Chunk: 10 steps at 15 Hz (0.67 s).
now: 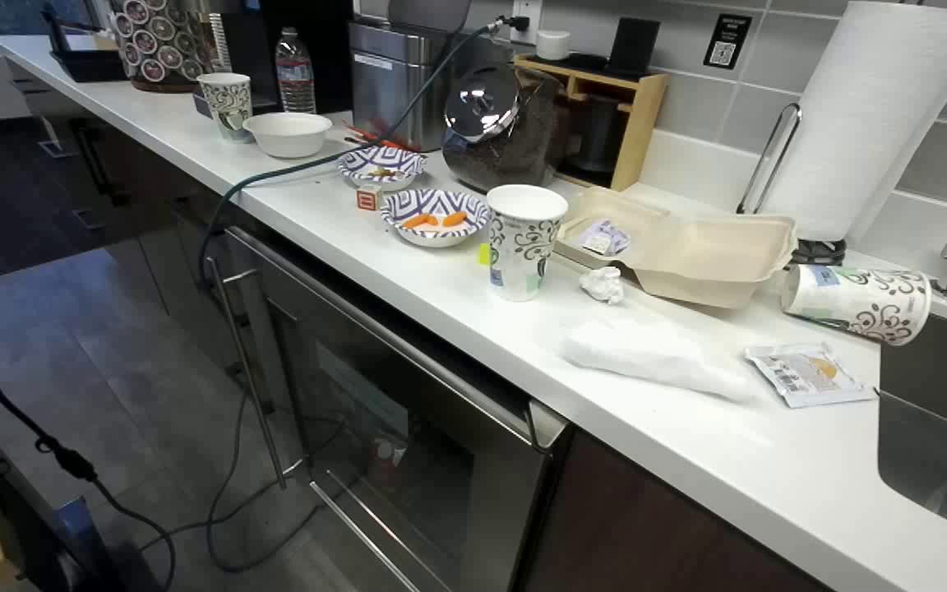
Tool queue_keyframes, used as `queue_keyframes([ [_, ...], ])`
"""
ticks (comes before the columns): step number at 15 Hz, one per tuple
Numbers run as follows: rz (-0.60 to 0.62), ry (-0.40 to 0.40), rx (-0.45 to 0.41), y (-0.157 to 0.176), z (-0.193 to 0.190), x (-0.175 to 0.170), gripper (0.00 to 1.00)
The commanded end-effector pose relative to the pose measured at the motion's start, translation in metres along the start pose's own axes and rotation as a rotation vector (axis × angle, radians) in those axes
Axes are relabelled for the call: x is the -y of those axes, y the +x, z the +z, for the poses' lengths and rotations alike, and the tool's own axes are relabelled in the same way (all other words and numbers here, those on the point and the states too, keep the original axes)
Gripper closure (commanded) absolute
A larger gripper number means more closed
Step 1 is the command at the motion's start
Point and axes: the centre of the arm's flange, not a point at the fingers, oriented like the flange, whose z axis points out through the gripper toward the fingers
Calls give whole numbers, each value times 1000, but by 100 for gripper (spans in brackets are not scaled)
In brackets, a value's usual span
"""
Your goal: Put the bowl in the pack
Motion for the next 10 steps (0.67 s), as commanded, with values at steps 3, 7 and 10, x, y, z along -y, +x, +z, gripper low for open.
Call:
queue_keyframes([
  [3,0,0,0,0,0,0,0],
  [7,72,12,-9,9,3,7,0],
  [10,248,111,10,60,40,39,0],
])
